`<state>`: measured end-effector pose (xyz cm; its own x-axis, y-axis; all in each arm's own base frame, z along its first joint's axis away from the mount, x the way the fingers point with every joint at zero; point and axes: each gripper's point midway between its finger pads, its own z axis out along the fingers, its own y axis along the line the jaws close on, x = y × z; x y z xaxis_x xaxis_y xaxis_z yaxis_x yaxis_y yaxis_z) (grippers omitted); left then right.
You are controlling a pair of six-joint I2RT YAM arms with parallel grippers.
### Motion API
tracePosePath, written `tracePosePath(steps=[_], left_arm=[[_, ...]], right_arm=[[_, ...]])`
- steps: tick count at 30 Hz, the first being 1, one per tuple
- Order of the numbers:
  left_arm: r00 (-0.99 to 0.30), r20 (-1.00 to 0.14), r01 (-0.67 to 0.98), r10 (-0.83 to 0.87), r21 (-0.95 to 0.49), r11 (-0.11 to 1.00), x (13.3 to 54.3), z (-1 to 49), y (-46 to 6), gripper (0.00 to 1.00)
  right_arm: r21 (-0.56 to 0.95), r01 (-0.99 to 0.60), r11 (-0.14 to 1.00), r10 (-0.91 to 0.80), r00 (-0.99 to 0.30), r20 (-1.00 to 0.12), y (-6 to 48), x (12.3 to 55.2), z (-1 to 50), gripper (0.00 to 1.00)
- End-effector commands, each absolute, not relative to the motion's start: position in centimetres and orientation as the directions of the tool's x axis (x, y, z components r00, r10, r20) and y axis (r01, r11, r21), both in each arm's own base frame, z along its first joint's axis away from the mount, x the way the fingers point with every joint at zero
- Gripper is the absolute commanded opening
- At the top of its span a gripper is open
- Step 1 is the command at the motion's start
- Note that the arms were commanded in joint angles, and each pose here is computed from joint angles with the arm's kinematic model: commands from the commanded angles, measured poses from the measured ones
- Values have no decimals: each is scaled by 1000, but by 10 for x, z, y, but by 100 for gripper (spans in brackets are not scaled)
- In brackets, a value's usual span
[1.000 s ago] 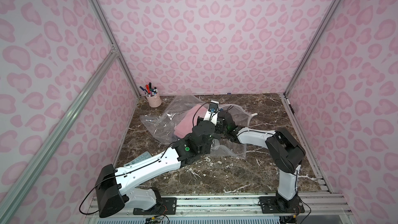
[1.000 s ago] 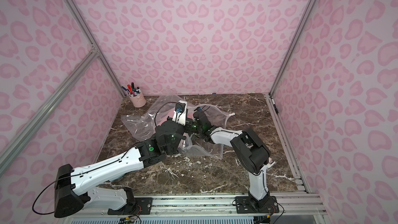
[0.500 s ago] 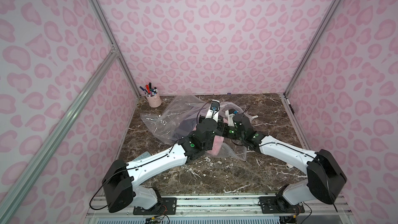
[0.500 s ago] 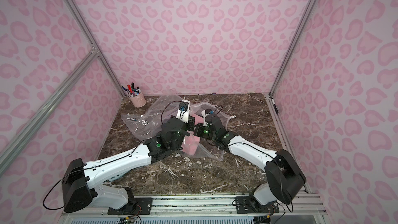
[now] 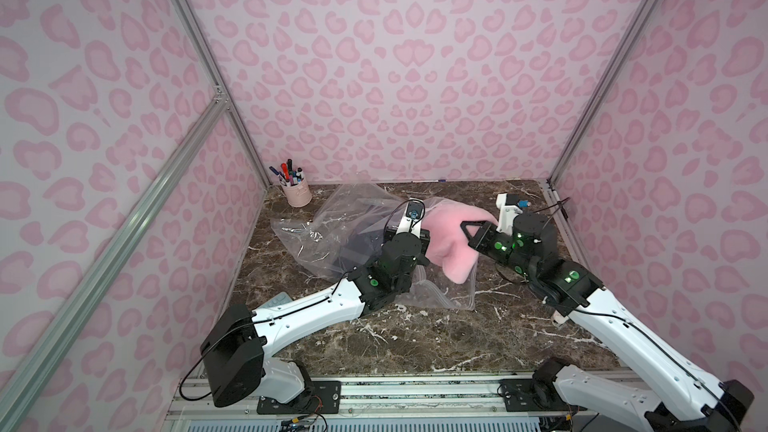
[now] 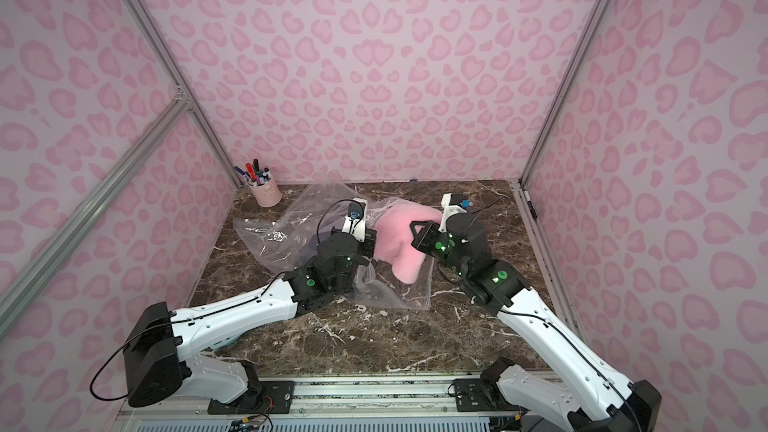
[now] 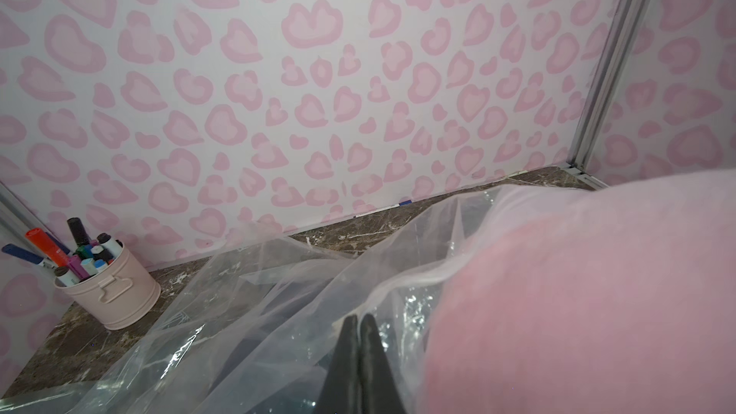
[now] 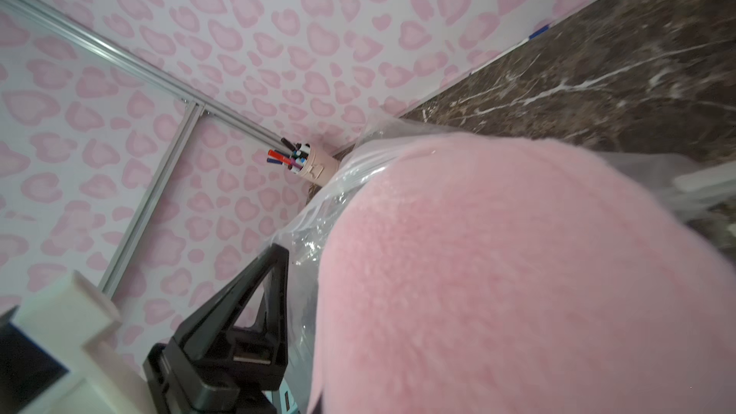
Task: Take the blanket out of the vacuum bag
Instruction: Take out the blanket from the vacuum bag, then place the blanket at the center of the board.
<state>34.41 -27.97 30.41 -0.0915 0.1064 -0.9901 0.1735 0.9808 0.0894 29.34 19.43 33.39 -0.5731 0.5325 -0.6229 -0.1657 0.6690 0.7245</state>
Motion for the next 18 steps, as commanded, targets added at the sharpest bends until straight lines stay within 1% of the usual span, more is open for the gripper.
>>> tracePosePath(steps=[1, 7, 12, 15, 18], left_arm=[[-99, -989, 104, 111, 100, 989, 347, 299, -269, 4], [-129, -984, 85, 119, 109, 990, 348, 288, -267, 4], [-149, -983, 78, 110, 100, 992, 348, 282, -265, 4], [-156, -982, 85, 103, 91, 992, 347, 280, -267, 4], [-160, -982, 94, 103, 88, 992, 347, 280, -268, 4]], right_arm=[[686, -110, 719, 557, -500, -663, 156, 299, 344, 0], [644, -15, 765, 597, -360, -717, 96, 318, 368, 0], [593, 46, 804, 575, -316, -755, 66, 352, 372, 0], [570, 128, 812, 580, -297, -759, 39, 383, 351, 0], [564, 193, 803, 595, -306, -743, 17, 418, 312, 0]])
